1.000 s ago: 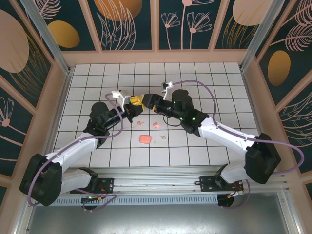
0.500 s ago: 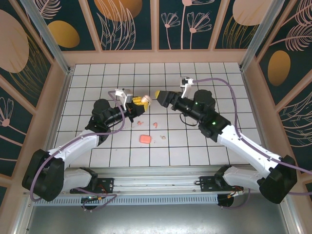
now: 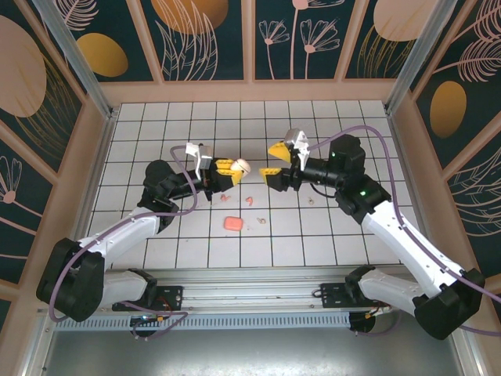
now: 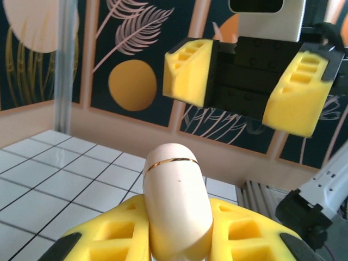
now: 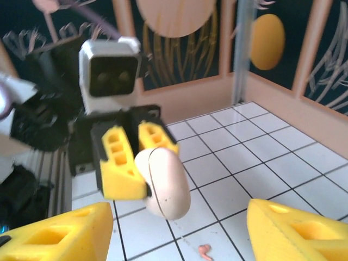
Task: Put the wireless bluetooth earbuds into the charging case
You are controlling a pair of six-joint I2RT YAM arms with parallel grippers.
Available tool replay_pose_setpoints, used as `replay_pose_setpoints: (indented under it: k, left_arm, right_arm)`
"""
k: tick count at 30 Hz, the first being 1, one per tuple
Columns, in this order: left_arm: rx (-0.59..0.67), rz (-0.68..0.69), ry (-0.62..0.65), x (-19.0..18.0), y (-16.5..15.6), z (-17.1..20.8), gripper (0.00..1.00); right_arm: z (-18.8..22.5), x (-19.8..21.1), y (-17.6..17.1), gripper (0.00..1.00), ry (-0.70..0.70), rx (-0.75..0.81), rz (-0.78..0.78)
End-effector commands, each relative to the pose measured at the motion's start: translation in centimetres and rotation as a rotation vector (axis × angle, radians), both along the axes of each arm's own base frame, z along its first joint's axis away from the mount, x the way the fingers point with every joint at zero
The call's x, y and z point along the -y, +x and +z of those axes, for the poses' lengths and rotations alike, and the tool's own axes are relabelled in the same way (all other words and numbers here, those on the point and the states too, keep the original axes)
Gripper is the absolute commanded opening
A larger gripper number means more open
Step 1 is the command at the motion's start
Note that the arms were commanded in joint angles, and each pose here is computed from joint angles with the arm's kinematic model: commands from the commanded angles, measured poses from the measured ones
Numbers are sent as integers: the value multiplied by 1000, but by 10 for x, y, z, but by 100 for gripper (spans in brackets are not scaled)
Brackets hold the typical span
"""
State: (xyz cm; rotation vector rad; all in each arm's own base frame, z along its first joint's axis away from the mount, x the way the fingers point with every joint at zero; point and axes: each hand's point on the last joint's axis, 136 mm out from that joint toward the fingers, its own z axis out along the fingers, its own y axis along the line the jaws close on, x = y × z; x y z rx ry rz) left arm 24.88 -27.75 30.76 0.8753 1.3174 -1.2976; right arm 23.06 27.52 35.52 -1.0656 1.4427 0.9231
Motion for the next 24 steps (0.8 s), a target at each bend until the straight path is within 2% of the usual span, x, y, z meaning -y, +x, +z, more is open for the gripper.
replay_pose_setpoints:
  k: [1,9,20,24]
  left_arm:
    - [92,-92,-39,0,-18,26,21]
    - [132,-113,-50,-1,-25,35,21]
    - [152,-136,-56,1,-26,41,20]
    - [157,-141,-51,2,-25,42,20]
  right_arm:
    - [7,-5,-20,65,-64,141,160]
    - [-4,-22,-25,57,-98,137,317]
    - [-15,-41,-20,55,-124,121,384]
    - [-19,-46,-23,48,-130,110,409]
